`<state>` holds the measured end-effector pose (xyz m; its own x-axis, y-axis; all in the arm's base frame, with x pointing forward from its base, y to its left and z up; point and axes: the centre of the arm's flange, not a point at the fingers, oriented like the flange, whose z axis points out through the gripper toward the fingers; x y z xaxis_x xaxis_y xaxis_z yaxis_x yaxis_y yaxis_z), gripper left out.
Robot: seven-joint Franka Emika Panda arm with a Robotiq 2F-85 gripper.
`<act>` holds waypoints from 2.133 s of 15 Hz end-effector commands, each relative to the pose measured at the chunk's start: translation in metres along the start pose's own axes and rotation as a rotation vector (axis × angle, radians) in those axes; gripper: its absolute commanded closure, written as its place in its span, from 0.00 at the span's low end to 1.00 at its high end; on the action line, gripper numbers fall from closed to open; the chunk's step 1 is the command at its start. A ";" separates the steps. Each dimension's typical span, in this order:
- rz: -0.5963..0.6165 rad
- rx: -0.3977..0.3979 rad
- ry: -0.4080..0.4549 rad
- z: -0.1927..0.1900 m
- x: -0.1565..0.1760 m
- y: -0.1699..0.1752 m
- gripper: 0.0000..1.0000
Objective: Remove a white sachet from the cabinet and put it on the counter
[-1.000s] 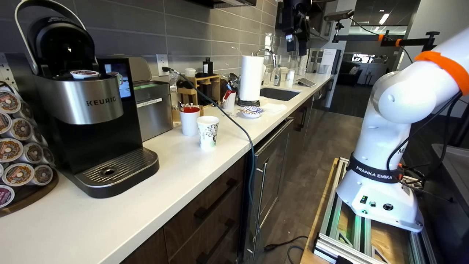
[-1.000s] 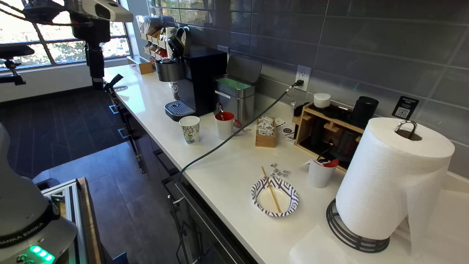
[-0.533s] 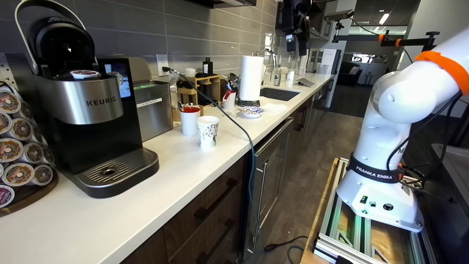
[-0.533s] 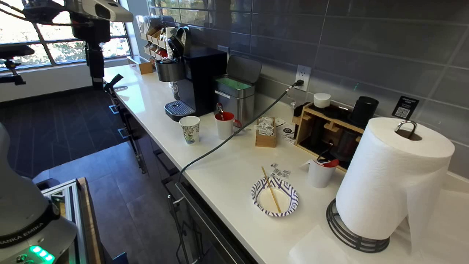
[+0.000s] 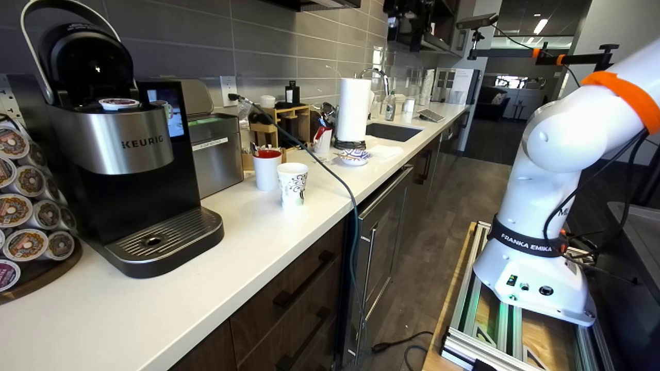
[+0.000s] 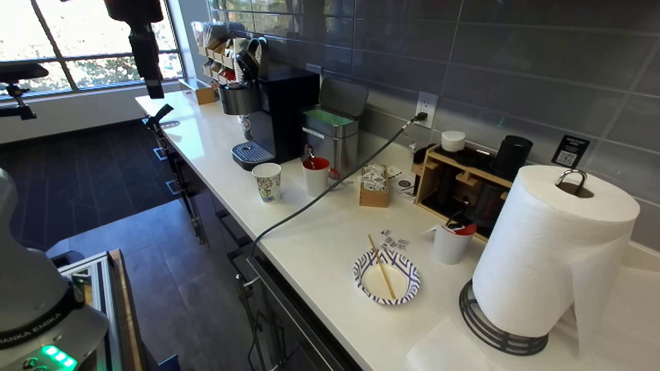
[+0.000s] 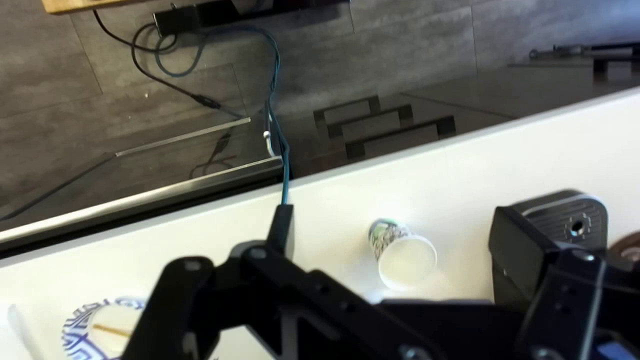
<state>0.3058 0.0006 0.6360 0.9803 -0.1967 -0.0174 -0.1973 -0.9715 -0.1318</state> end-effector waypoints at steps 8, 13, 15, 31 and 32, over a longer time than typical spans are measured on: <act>0.161 0.076 0.129 -0.045 0.031 -0.006 0.00; 0.392 0.162 0.093 0.025 0.040 -0.038 0.00; 0.494 0.170 0.089 0.050 0.042 -0.036 0.00; 0.256 0.079 0.532 -0.171 0.023 0.048 0.00; 0.232 0.062 0.536 -0.182 0.027 0.053 0.00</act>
<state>0.3206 -0.0805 0.8097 0.7670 -0.4580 0.4493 -0.3893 -0.8889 -0.2415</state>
